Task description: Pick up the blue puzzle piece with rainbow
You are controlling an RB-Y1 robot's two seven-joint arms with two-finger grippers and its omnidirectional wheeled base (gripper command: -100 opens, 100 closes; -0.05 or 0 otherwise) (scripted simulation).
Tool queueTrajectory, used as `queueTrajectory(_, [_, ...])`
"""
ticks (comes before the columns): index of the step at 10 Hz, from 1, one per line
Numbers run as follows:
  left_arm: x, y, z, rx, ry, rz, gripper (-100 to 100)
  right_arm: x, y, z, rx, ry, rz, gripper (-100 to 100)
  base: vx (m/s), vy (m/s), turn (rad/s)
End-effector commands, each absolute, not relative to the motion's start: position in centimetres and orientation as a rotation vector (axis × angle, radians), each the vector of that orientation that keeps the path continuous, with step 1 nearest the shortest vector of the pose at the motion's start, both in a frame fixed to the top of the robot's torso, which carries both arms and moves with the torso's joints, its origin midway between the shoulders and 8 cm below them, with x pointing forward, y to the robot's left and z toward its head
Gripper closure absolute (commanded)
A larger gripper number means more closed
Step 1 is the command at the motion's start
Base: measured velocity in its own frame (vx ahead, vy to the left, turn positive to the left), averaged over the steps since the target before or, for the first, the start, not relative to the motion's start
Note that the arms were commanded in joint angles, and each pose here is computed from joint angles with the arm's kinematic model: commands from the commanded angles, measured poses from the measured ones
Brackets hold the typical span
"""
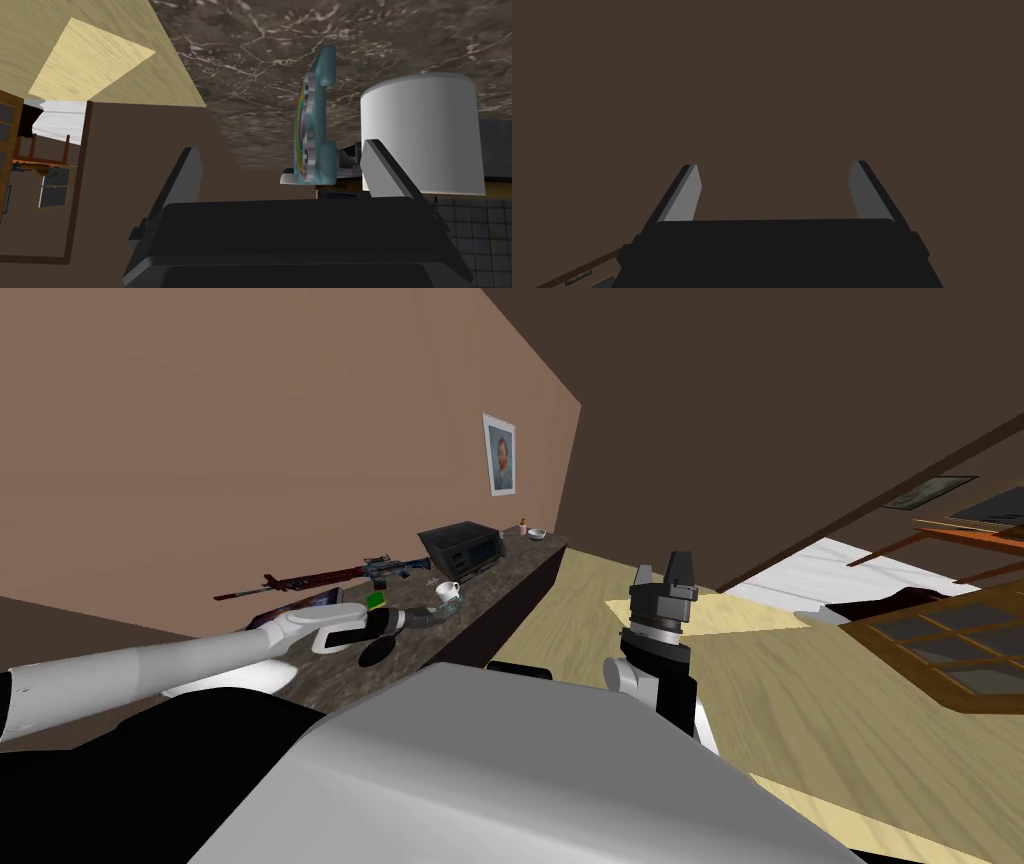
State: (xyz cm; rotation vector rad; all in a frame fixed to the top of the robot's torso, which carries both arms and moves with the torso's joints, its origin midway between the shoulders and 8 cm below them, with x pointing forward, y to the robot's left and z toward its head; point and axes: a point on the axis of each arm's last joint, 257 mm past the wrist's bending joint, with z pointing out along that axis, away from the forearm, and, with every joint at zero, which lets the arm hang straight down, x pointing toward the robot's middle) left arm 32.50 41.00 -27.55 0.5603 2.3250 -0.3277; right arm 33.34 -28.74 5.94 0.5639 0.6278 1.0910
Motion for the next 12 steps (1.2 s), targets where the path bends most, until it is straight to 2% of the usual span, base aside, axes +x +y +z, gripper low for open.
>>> queueTrajectory(1, [32.3,42.1,-27.4,0.598,2.352,-0.297,-100,33.3,-28.7,5.9,0.564,0.628,1.091,0,0.012,0.007,-0.201])
queueTrajectory(5, [32.1,43.4,-27.1,0.635,2.378,-0.265,-100,33.3,-28.7,5.9,0.564,0.628,1.091,0,0.019,0.008,-0.112])
queueTrajectory(6, [32.1,43.4,-27.0,0.637,2.378,-0.264,0,33.3,-28.7,5.9,0.564,0.628,1.091,0,0.0,0.0,0.0])
queueTrajectory(7, [34.1,43.6,-25.9,0.665,2.316,-0.258,-100,33.3,-28.7,5.9,0.564,0.628,1.091,0,-0.038,-0.042,-0.202])
queueTrajectory(12, [35.3,48.4,-25.3,0.669,2.311,-0.174,-100,33.3,-28.7,5.9,0.564,0.628,1.091,0,-0.039,-0.038,-0.063])
